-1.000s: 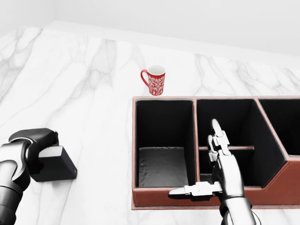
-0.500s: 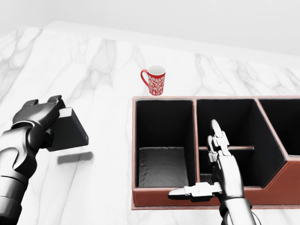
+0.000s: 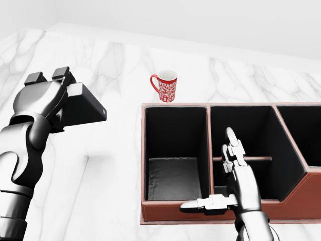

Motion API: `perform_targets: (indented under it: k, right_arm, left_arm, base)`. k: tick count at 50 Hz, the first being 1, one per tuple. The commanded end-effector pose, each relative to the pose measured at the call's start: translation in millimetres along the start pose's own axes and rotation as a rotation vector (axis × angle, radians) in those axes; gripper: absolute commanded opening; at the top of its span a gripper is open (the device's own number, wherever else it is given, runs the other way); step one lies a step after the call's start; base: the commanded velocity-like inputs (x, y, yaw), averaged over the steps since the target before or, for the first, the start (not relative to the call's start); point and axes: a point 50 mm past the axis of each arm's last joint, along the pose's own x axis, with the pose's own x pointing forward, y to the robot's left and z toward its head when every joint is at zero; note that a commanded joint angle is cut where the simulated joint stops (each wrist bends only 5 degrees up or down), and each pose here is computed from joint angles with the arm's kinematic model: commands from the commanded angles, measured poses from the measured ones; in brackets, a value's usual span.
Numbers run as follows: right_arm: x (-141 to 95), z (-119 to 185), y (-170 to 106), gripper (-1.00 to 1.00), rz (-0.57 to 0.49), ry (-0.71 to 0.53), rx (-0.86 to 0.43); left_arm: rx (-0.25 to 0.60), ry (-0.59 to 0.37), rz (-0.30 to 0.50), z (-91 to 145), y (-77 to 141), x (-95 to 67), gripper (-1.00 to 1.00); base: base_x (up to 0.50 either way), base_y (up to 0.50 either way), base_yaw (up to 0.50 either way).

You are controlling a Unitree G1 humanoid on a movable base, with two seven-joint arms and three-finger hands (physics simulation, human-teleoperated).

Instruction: Pick up the book and place it in the right compartment of the caddy.

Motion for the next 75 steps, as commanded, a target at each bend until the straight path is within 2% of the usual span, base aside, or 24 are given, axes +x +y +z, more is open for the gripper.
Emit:
perform_targets:
  k: [1, 3, 8, 12, 27, 28, 29, 31, 33, 34, 38, 47, 63, 75]
  right_arm:
    - [1.8, 6.2, -0.5, 1.0, -0.002, -0.011, -0.001]
    - [2.2, 8.1, -1.1, 1.0, -0.004, -0.014, -0.001]
    - [8.2, 22.6, -0.4, 1.0, -0.007, -0.037, -0.019]
    - [13.8, 32.1, 4.2, 1.0, 0.005, -0.062, -0.033]
    - [32.3, 74.3, 17.2, 1.0, 0.03, -0.22, -0.086]
    - [34.4, 63.5, 17.5, 1.0, 0.028, -0.173, -0.086]
    - [34.0, 78.6, 18.2, 1.0, 0.031, -0.235, -0.088]
    - [34.0, 85.2, 19.3, 1.0, 0.032, -0.262, -0.092]
    - [35.7, 85.8, 19.7, 1.0, 0.034, -0.262, -0.095]
    - [39.3, 71.2, 19.4, 1.0, 0.03, -0.198, -0.097]
    - [39.0, 97.8, 19.9, 1.0, 0.035, -0.305, -0.103]
    - [49.1, 110.2, 27.7, 1.0, 0.054, -0.339, -0.119]
    - [84.9, 97.7, 39.2, 1.0, 0.063, -0.216, -0.138]
    - [89.5, 91.6, 43.3, 1.0, 0.066, -0.181, -0.15]
  left_arm:
    - [0.066, -0.025, 0.098, 8.2, 24.5, -8.3, -1.0]
    - [0.068, -0.038, 0.11, 11.6, 29.7, -11.2, -1.0]
    - [0.068, -0.097, 0.125, 26.6, 39.2, -31.5, -1.0]
    - [0.072, -0.12, 0.129, 34.7, 44.4, -39.4, -1.0]
    - [0.086, -0.136, 0.114, 44.4, 44.1, -46.3, -1.0]
    - [0.087, -0.137, 0.114, 44.8, 44.2, -46.9, -1.0]
    - [0.092, -0.137, 0.113, 45.3, 43.3, -47.9, -1.0]
    - [0.093, -0.139, 0.11, 46.3, 43.1, -49.4, -1.0]
    - [0.09, -0.141, 0.108, 46.7, 43.3, -49.9, -1.0]
    - [0.088, -0.142, 0.106, 46.8, 43.3, -50.2, -1.0]
    - [0.089, -0.141, 0.102, 46.5, 41.9, -51.7, -1.0]
    - [0.085, -0.147, 0.098, 48.8, 41.1, -52.5, -1.0]
    - [0.085, -0.162, 0.101, 53.7, 42.3, -57.4, -1.0]
    - [0.085, -0.162, 0.103, 53.9, 43.0, -57.7, -1.0]
  base:
    - [0.0, 0.0, 0.0]
    - [0.0, 0.0, 0.0]
    - [0.0, 0.0, 0.0]
    - [0.0, 0.0, 0.0]
    - [0.0, 0.0, 0.0]
    - [0.0, 0.0, 0.0]
    - [0.0, 0.0, 0.0]
    - [0.0, 0.0, 0.0]
    - [0.0, 0.0, 0.0]
    - [0.0, 0.0, 0.0]
    - [0.0, 0.0, 0.0]
    - [0.0, 0.0, 0.0]
    - [0.0, 0.0, 0.0]
    - [0.0, 0.0, 0.0]
